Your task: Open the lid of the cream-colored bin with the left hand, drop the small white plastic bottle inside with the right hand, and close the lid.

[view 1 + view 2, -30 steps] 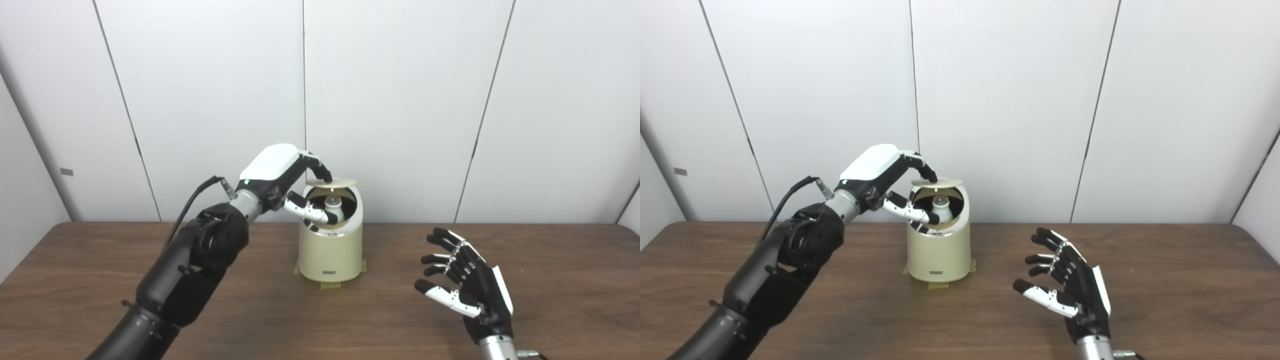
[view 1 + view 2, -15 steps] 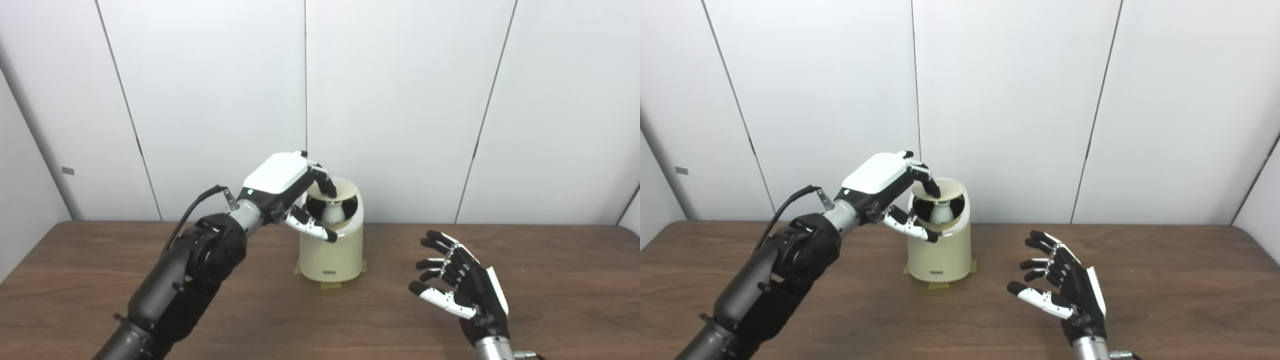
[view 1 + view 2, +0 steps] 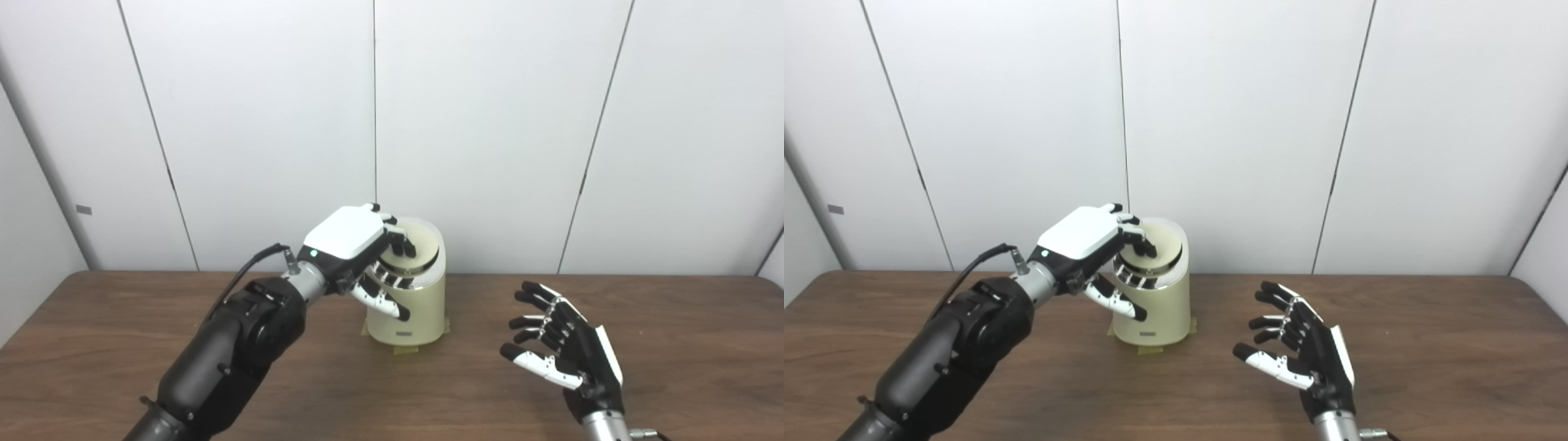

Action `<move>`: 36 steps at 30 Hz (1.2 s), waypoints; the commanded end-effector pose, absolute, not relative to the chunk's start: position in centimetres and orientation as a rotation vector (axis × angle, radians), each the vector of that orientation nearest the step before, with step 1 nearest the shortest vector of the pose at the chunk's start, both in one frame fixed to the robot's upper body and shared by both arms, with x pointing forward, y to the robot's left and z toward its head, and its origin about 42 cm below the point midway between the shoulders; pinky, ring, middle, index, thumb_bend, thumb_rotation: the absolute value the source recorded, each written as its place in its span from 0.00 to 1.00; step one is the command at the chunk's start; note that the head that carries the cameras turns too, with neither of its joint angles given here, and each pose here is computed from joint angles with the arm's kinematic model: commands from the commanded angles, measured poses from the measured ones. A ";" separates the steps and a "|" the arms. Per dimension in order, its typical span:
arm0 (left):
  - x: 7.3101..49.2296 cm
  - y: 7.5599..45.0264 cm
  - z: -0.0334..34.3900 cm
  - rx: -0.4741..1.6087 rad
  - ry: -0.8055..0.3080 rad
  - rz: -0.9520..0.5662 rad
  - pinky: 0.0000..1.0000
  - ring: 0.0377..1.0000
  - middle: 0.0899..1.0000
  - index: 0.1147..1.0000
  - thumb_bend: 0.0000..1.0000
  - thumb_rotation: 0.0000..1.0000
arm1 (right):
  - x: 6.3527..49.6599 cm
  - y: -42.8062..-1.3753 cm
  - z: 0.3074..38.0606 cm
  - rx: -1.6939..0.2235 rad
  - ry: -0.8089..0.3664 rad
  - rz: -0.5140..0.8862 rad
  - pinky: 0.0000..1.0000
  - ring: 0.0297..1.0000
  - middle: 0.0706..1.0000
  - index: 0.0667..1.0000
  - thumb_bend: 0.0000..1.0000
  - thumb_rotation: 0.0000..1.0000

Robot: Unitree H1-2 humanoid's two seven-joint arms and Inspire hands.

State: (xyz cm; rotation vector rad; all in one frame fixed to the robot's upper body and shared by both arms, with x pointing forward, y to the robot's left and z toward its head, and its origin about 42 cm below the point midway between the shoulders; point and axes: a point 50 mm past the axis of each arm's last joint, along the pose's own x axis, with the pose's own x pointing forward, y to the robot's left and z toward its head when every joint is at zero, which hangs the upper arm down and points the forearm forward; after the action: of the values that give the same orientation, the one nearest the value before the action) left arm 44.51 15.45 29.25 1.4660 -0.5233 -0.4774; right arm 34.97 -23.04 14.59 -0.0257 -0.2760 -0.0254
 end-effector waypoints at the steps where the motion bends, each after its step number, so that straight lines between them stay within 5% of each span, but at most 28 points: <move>1: 44.7 15.5 31.4 1.543 -0.567 -0.431 1.00 0.95 0.79 0.78 0.94 0.41 | 35.6 -22.8 16.8 -0.025 -0.362 -0.027 0.46 0.56 0.73 0.73 0.83 0.21; 15: 44.3 14.8 28.0 1.630 -0.412 -0.492 1.00 1.00 0.91 0.90 0.96 0.38 | 35.5 -23.0 17.0 -0.012 -0.362 -0.028 0.43 0.54 0.72 0.72 0.82 0.20; 22: 43.8 15.0 28.7 1.622 -0.421 -0.493 1.00 1.00 0.85 0.86 0.94 0.41 | 35.5 -23.0 17.1 -0.005 -0.359 -0.030 0.43 0.54 0.71 0.71 0.82 0.21; 27: 43.1 15.6 30.6 1.519 -0.540 -0.405 1.00 0.93 0.76 0.74 0.89 0.41 | 35.4 -22.9 17.2 -0.005 -0.361 -0.030 0.42 0.53 0.71 0.71 0.80 0.18; 31: 42.2 16.6 31.8 1.301 -0.643 -0.272 0.89 0.84 0.71 0.70 0.79 0.32 | 35.5 -22.9 17.2 -0.014 -0.360 -0.031 0.42 0.54 0.72 0.72 0.79 0.19; 33: 41.8 17.3 32.1 1.189 -0.693 -0.189 0.70 0.76 0.73 0.72 0.73 0.27 | 35.5 -23.0 17.2 -0.019 -0.357 -0.038 0.43 0.54 0.71 0.71 0.80 0.20; 36: 41.2 18.6 31.7 1.020 -0.739 -0.070 0.62 0.75 0.77 0.76 0.69 0.26 | 35.6 -23.0 17.2 -0.014 -0.357 -0.040 0.43 0.54 0.71 0.71 0.81 0.20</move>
State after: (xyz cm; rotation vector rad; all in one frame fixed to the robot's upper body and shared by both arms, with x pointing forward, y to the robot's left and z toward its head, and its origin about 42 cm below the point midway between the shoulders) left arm 41.26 18.29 29.01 1.0985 -0.6146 -0.1682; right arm 34.90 -23.10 15.13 -0.0155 -0.2803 -0.0418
